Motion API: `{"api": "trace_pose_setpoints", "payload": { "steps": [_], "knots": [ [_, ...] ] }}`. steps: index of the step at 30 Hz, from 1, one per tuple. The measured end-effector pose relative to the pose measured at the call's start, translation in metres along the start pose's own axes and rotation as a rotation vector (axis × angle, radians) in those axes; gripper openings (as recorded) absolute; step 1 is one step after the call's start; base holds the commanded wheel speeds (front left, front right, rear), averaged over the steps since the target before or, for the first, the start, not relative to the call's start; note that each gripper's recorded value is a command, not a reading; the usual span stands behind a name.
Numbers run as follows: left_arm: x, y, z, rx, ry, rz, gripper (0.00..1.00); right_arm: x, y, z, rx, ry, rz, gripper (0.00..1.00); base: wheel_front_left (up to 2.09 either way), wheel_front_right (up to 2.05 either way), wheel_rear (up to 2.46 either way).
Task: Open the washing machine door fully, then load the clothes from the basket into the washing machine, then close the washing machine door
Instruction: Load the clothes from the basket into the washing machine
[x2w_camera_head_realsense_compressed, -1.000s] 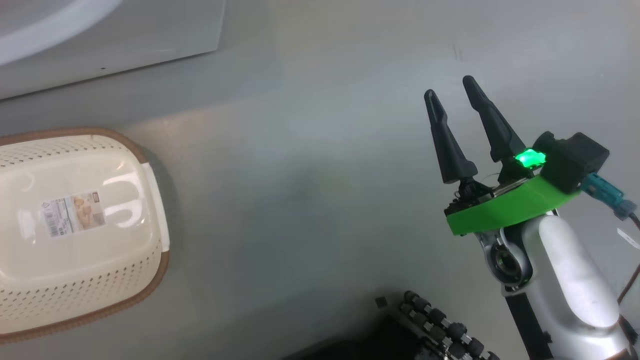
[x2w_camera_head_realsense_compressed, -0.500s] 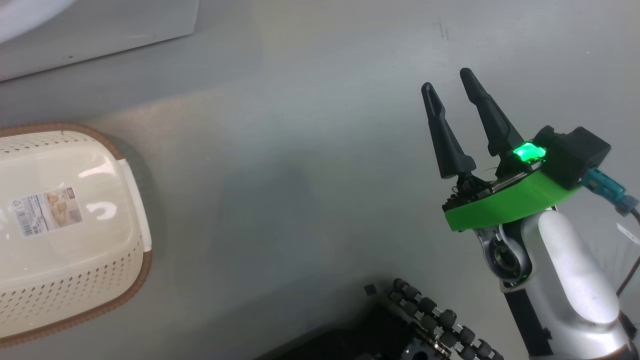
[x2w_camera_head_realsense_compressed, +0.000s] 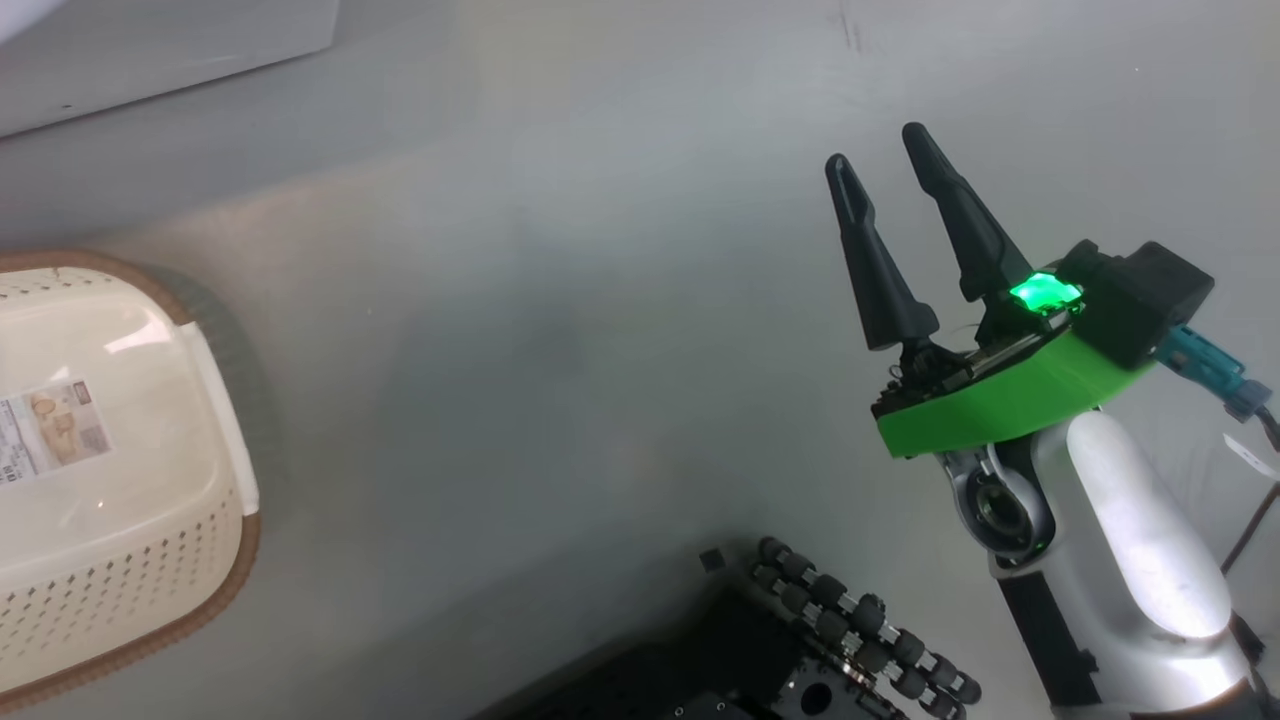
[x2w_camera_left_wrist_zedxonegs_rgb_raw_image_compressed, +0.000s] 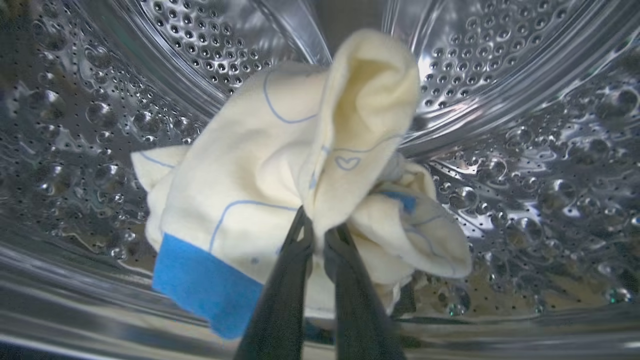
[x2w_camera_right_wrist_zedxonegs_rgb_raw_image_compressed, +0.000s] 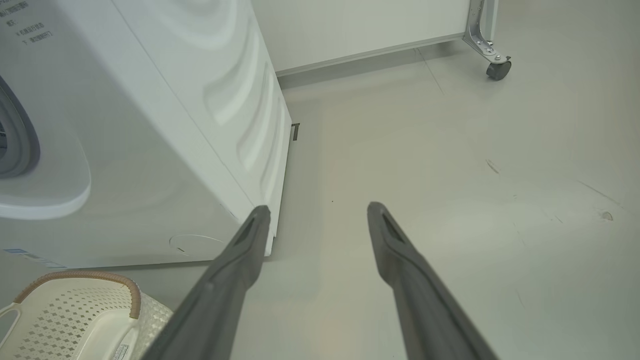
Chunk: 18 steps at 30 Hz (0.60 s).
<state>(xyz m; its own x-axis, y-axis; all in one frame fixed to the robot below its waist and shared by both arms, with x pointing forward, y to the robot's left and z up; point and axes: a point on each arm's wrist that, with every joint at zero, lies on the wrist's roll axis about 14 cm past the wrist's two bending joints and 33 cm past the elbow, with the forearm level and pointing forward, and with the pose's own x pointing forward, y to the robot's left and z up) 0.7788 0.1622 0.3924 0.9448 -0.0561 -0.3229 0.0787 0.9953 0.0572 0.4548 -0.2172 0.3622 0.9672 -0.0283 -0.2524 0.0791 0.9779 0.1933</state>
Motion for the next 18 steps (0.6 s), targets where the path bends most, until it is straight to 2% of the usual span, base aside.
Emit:
{"api": "trace_pose_setpoints", "payload": {
  "steps": [4, 12, 17, 18],
  "knots": [
    [0.011, -0.001, 0.01, -0.051, -0.089, -0.004, 0.0, -0.003, -0.005, -0.005, 0.002, 0.019, -0.015, 1.0, 0.0, 0.0, 0.0],
    [0.024, -0.006, 0.023, -0.068, -0.247, -0.015, 0.0, -0.006, -0.014, -0.012, -0.015, 0.043, -0.041, 1.0, 0.0, 0.0, 0.0],
    [0.03, 0.004, 0.005, -0.076, -0.184, 0.027, 0.0, -0.005, -0.013, -0.015, -0.012, 0.048, -0.037, 1.0, 0.0, 0.0, 0.0],
    [0.03, 0.004, 0.001, -0.076, -0.169, 0.032, 0.1, -0.004, -0.012, -0.015, -0.01, 0.048, -0.035, 1.0, 0.0, 0.0, 0.0]
  ]
}}
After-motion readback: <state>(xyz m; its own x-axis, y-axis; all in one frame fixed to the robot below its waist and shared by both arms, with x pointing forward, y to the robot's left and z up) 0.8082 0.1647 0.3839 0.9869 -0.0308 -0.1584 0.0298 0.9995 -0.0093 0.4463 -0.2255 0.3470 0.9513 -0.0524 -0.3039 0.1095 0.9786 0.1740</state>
